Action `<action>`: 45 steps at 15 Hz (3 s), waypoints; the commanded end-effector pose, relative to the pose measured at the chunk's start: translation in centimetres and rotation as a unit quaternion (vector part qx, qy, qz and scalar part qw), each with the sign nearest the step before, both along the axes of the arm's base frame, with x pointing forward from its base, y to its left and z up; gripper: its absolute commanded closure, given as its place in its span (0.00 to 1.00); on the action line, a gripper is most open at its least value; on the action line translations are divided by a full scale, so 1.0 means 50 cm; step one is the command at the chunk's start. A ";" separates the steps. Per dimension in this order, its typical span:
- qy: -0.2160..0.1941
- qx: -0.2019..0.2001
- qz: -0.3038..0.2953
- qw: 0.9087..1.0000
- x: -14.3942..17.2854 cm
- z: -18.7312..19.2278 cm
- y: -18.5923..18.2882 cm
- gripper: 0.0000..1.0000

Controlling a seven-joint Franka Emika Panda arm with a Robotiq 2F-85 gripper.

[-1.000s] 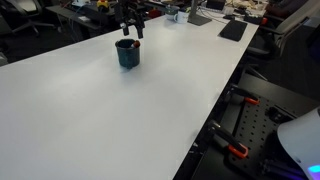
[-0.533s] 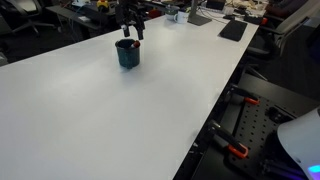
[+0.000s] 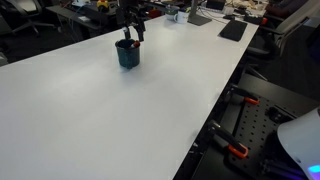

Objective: Put the marker on the table

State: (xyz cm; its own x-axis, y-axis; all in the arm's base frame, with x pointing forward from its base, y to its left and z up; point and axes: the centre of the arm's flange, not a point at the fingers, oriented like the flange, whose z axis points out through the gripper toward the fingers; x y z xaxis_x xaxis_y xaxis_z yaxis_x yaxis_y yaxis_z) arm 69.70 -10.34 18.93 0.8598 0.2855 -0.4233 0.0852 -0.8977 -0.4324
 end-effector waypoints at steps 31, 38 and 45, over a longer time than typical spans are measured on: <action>-0.099 -0.040 -0.070 0.992 -0.047 0.292 -0.078 0.96; -0.120 -0.063 -0.093 0.986 -0.087 0.295 -0.118 0.96; -0.116 -0.062 -0.113 0.985 -0.131 0.207 -0.149 0.96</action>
State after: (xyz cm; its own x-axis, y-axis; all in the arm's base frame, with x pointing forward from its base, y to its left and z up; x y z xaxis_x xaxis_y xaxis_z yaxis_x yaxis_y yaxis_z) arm 65.92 -18.64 30.47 0.9705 0.0470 -0.2365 -0.0267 -0.9539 -0.2990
